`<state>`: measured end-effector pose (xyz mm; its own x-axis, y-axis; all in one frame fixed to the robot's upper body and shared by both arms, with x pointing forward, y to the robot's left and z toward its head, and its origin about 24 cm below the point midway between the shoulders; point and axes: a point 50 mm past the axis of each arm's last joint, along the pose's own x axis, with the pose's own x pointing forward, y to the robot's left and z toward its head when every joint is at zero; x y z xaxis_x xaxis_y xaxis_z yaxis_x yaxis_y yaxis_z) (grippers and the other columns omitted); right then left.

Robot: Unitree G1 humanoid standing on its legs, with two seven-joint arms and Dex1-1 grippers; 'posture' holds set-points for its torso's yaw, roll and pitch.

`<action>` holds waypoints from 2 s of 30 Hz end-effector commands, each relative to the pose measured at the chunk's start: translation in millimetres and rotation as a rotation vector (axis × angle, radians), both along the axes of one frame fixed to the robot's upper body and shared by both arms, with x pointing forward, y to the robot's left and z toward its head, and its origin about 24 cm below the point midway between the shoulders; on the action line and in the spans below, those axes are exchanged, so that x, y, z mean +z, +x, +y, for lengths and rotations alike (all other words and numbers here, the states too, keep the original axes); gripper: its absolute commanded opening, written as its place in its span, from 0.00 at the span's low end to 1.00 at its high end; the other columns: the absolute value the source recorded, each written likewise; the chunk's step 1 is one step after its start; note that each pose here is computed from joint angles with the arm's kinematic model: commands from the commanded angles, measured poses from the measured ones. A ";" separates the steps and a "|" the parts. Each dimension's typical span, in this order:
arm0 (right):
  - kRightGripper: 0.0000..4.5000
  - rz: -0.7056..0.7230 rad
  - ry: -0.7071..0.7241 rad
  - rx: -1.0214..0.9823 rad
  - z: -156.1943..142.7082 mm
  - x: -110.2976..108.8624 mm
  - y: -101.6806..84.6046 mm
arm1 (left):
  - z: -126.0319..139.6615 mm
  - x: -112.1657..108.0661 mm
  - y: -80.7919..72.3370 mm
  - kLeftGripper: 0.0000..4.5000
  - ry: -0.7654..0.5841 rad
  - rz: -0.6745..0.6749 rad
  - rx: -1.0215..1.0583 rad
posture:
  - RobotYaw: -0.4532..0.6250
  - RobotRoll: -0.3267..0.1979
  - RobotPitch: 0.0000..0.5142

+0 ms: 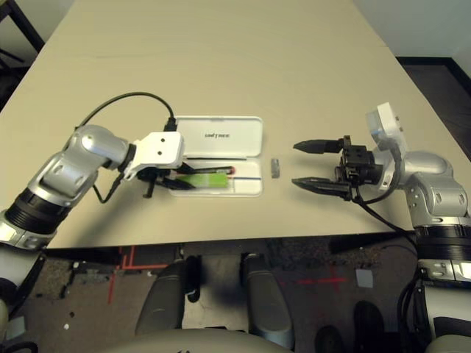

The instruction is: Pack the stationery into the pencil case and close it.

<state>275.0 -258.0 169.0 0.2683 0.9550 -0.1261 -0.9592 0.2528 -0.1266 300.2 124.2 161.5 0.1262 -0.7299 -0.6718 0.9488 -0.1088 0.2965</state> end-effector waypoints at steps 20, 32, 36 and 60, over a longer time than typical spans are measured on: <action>1.00 0.210 -0.215 -0.389 24.5 1.7 -10.9 | 12.1 17.2 -2.1 1.00 -0.026 0.024 0.076 | 0.35 0.62 0.41; 1.00 0.398 -0.274 -0.741 44.6 1.3 -0.3 | 37.1 38.0 -5.6 1.00 -0.090 -0.006 0.177 | 0.36 0.62 0.41; 1.00 0.456 -0.258 -0.815 55.0 -0.5 2.1 | 40.1 37.9 -7.6 1.00 -0.092 -0.007 0.189 | 0.37 0.62 0.41; 1.00 0.547 -0.268 -0.927 68.6 -24.3 7.2 | 48.8 39.9 -15.2 1.00 -0.112 -0.018 0.263 | 0.44 0.62 0.43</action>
